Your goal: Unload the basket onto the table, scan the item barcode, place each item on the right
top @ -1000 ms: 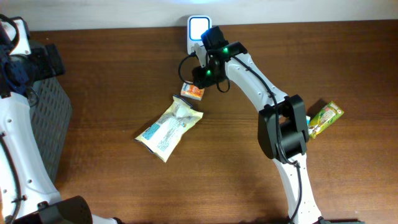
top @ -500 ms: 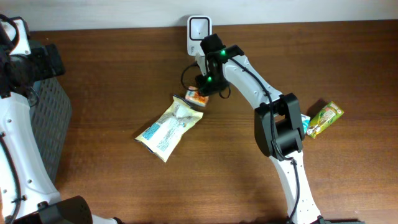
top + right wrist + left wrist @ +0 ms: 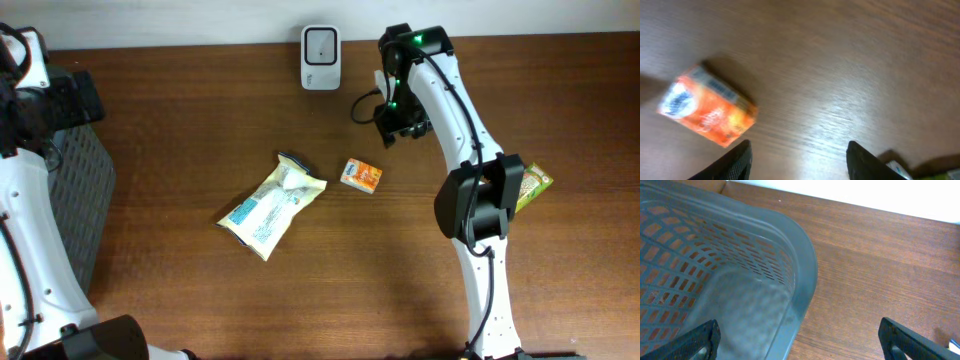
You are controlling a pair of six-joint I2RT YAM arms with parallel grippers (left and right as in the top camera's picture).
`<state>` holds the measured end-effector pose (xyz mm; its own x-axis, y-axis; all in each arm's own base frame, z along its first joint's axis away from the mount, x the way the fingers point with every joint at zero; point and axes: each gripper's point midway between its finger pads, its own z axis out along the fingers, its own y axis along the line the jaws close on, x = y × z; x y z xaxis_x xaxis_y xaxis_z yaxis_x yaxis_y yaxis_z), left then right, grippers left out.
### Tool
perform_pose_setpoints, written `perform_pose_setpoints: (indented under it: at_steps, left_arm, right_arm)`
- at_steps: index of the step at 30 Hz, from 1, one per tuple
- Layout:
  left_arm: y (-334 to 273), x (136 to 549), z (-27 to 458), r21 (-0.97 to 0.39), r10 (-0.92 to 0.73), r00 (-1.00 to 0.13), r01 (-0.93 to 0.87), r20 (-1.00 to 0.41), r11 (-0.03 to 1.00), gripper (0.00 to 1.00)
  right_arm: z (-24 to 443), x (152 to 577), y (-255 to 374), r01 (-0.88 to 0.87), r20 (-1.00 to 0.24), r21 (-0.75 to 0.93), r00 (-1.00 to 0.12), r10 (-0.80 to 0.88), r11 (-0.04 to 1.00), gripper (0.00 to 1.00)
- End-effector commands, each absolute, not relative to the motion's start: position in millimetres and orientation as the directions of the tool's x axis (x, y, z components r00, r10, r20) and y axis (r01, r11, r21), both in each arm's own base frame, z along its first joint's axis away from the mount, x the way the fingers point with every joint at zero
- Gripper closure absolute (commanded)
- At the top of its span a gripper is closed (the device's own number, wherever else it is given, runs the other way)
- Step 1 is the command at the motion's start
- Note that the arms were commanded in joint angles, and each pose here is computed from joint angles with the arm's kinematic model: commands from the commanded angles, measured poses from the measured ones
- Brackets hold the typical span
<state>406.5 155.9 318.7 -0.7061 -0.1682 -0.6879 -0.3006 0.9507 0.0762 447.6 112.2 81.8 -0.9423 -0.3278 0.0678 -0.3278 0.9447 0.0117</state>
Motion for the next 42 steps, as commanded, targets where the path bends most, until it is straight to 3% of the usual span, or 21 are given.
perform_pose_setpoints:
  at_steps: [1,6,12,17,27,29,32,35,38,39,40,42]
  left_arm:
    - [157.1,402.6,328.4,0.092,-0.150,-0.695,-0.297,-0.703,0.950,0.01]
    - [157.1,402.6,328.4,0.092,-0.150,-0.695,-0.297,-0.703,0.950,0.01]
    - [157.1,402.7,328.4,0.091,-0.150,-0.695,-0.298,-0.704,0.950,0.01]
    - [157.1,402.7,328.4,0.092,-0.150,-0.695,-0.298,-0.704,0.950,0.01]
    - [157.1,402.6,328.4,0.092,-0.150,-0.695,-0.297,-0.703,0.950,0.01]
    - [157.1,402.6,328.4,0.092,-0.150,-0.695,-0.297,-0.703,0.950,0.01]
    - [157.1,402.7,328.4,0.092,-0.150,-0.695,-0.298,-0.704,0.950,0.01]
    - [157.1,402.6,328.4,0.092,-0.150,-0.695,-0.297,-0.703,0.950,0.01]
    - [157.1,402.6,328.4,0.092,-0.150,-0.695,-0.297,-0.703,0.950,0.01]
    - [157.1,402.7,328.4,0.092,-0.150,-0.695,-0.298,-0.704,0.950,0.01]
    - [157.0,402.7,328.4,0.091,-0.150,-0.695,-0.297,-0.703,0.950,0.01]
    - [157.1,402.7,328.4,0.092,-0.150,-0.695,-0.298,-0.704,0.950,0.01]
  right_arm:
    - [87.6,424.7,143.5,-0.432,0.106,0.100,-0.891,-0.442,0.896,0.43]
    - [71.9,402.9,163.8,-0.509,0.186,0.037,-0.842,-0.507,0.860,0.55]
    - [40.9,372.3,184.0,-0.601,0.289,-0.004,-0.766,-0.575,0.799,0.55]
    - [29.6,382.0,205.7,-0.674,0.237,-0.120,-0.733,-0.638,0.729,0.56]
    - [2.0,401.0,173.6,-0.650,0.257,-0.352,-0.759,-0.598,0.673,0.85]
    - [4.2,408.4,170.6,-0.642,0.244,-0.392,-0.763,-0.599,0.659,0.96]
    - [6.5,409.9,174.2,-0.601,0.210,-0.395,-0.795,-0.569,0.695,0.96]
    - [27.4,404.1,201.7,-0.587,0.142,-0.232,-0.810,-0.569,0.776,0.96]
    - [84.2,399.2,228.9,-0.547,0.030,0.015,-0.837,-0.547,0.837,0.96]
    - [107.5,397.3,238.5,-0.528,-0.018,0.130,-0.848,-0.530,0.839,0.96]
    - [140.9,396.3,254.7,-0.482,-0.092,0.351,-0.871,-0.483,0.803,0.96]
    - [152.1,397.3,257.1,-0.427,-0.098,0.488,-0.894,-0.438,0.762,0.96]
